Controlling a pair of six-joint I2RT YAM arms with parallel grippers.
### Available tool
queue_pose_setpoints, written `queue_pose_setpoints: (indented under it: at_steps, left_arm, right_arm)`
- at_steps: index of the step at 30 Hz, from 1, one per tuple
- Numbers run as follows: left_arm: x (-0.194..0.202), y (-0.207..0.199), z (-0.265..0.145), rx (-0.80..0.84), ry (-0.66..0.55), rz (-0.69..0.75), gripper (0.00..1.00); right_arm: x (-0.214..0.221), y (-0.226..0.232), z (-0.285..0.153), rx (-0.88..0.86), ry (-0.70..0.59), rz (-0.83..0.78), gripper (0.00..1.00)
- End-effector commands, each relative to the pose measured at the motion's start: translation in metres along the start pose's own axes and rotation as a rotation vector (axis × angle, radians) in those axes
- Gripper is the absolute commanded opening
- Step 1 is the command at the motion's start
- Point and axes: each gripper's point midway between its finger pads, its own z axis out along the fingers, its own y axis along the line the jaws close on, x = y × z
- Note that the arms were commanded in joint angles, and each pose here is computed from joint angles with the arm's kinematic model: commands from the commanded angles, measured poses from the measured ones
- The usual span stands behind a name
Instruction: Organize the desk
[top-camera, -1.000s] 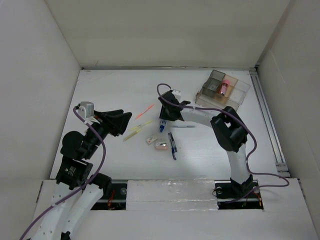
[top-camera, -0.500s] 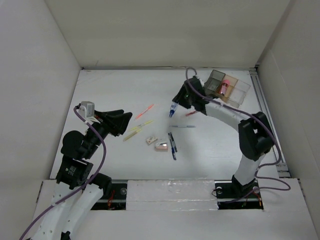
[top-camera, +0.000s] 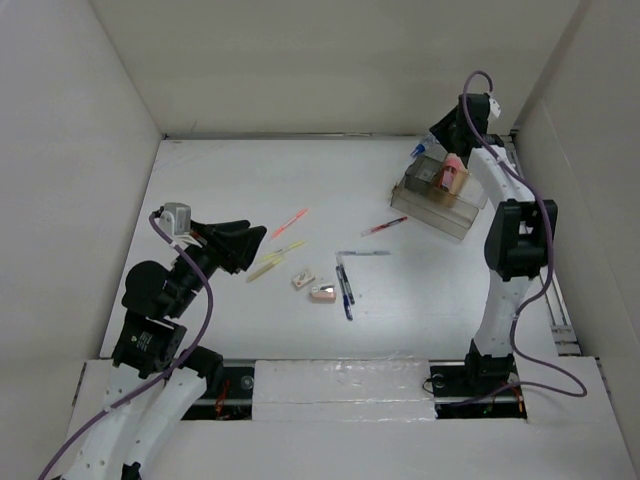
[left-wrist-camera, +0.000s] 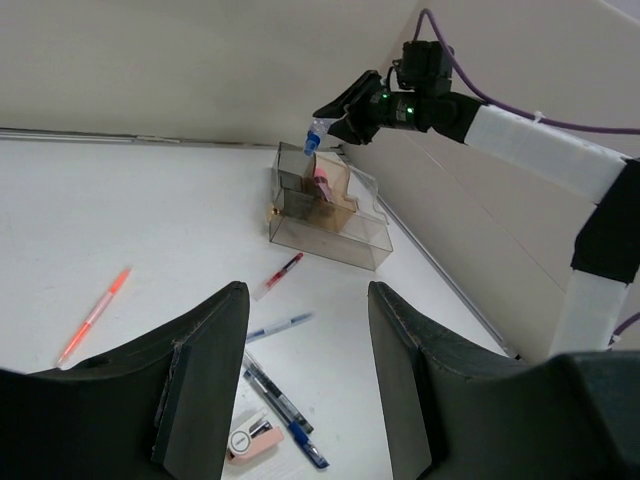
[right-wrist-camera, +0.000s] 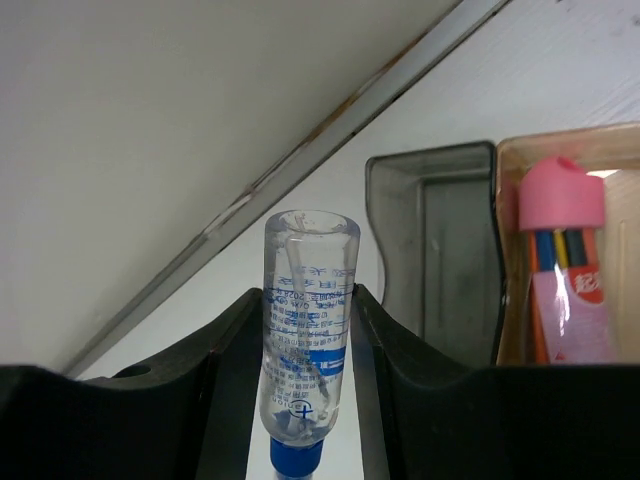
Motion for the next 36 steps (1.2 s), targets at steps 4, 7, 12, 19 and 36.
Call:
queue_pose_setpoints:
  at_steps: [4,7,12,19,36]
  left_arm:
    - [-0.008,-0.01,0.004,0.053,-0.019,0.006,0.47]
    - [-0.009,-0.01,0.006,0.052,-0.017,0.006,0.47]
    - [-0.01,-0.01,0.005,0.048,-0.026,0.007,0.47]
    - [-0.004,-0.006,0.012,0.041,0.003,-0.001,0.47]
    - [-0.004,-0.007,0.011,0.042,0.002,0.002,0.47]
  right_arm:
    - [-0.032,-0.019,0.013,0.15,-0.115,-0.126,0.29]
    - [-0.037,-0.032,0.015,0.185,-0.131,-0.149,0.3]
    - [-0.023,-0.059,0.023,0.251,-0.123,-0.206,0.3]
    - [-0.008,-0.075,0.036,0.286,-0.076,-0.249,0.31]
    - [0.003,-0.037,0.026,0.154,-0.021,-0.204,0.65]
